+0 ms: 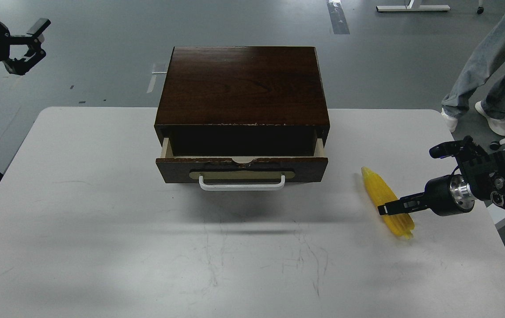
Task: Put corn in drawer with both arms
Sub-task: 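Grasp the yellow corn cob with the right gripper and lift it, then carry the corn over the box and lower it into the drawer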
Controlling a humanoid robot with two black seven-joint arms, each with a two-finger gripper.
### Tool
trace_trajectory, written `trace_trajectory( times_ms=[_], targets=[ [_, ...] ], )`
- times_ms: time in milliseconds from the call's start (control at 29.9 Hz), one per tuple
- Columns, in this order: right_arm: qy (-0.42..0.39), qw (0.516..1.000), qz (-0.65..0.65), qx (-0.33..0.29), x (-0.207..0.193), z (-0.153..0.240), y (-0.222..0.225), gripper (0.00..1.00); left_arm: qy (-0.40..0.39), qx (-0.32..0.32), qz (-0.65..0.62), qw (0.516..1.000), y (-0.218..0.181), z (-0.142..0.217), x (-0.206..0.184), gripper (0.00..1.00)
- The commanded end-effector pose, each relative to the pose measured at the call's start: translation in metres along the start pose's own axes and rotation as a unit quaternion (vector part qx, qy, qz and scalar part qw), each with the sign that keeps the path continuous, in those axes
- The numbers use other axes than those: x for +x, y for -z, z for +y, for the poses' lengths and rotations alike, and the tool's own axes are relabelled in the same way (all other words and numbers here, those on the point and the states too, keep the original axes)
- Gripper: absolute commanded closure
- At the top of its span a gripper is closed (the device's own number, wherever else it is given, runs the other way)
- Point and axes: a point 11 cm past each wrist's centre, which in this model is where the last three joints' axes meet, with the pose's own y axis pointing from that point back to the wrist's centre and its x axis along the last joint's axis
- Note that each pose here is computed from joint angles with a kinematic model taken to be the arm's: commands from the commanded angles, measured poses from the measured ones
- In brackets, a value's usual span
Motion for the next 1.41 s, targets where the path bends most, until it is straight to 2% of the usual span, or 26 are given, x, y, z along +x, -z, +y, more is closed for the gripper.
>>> trace_trajectory(
  times_ms=[0,33,134,468,569,770,836,970,1104,1238,1372],
  targets=[
    [-0.003,1.000,0.002,0.000,0.003,0.002,0.001,0.96,0.000,0.000,0.000,1.000,0.000,0.000,0.000,0.02],
    [-0.008,1.000,0.006,0.000,0.008,0.006,0.002,0.99,0.001,-0.001,0.000,1.000,-0.001,0.000,0.000,0.02],
    [-0.022,1.000,0.013,-0.001,0.021,0.017,0.005,0.99,0.001,-0.003,0.000,1.000,-0.002,-0.001,-0.001,0.02],
    [-0.107,0.992,0.062,0.001,0.079,0.101,0.028,0.98,0.000,-0.005,-0.001,1.000,-0.003,-0.001,0.000,0.02],
    [-0.118,0.990,0.077,0.004,0.090,0.110,0.037,0.98,0.001,-0.004,0.000,1.000,-0.003,-0.001,-0.001,0.02],
    [-0.142,0.978,0.151,0.003,0.139,0.132,0.083,0.98,0.002,-0.013,0.001,1.000,-0.007,-0.003,-0.002,0.02],
    [-0.136,0.969,0.204,-0.008,0.163,0.138,0.113,0.98,0.003,-0.013,0.002,1.000,-0.006,-0.004,-0.002,0.02],
    [-0.131,0.955,0.266,-0.016,0.187,0.142,0.156,0.98,0.002,-0.012,0.002,1.000,-0.006,-0.004,-0.002,0.02],
    [-0.122,0.935,0.332,-0.003,0.207,0.129,0.215,0.98,0.002,-0.018,0.000,1.000,-0.011,-0.004,-0.001,0.02],
    [-0.119,0.924,0.364,0.005,0.213,0.124,0.245,0.98,0.003,-0.019,0.001,1.000,-0.011,-0.005,-0.002,0.02],
    [-0.096,0.910,0.403,0.020,0.210,0.101,0.285,0.98,0.002,-0.020,0.001,1.000,-0.012,-0.005,-0.002,0.02]
  ],
)
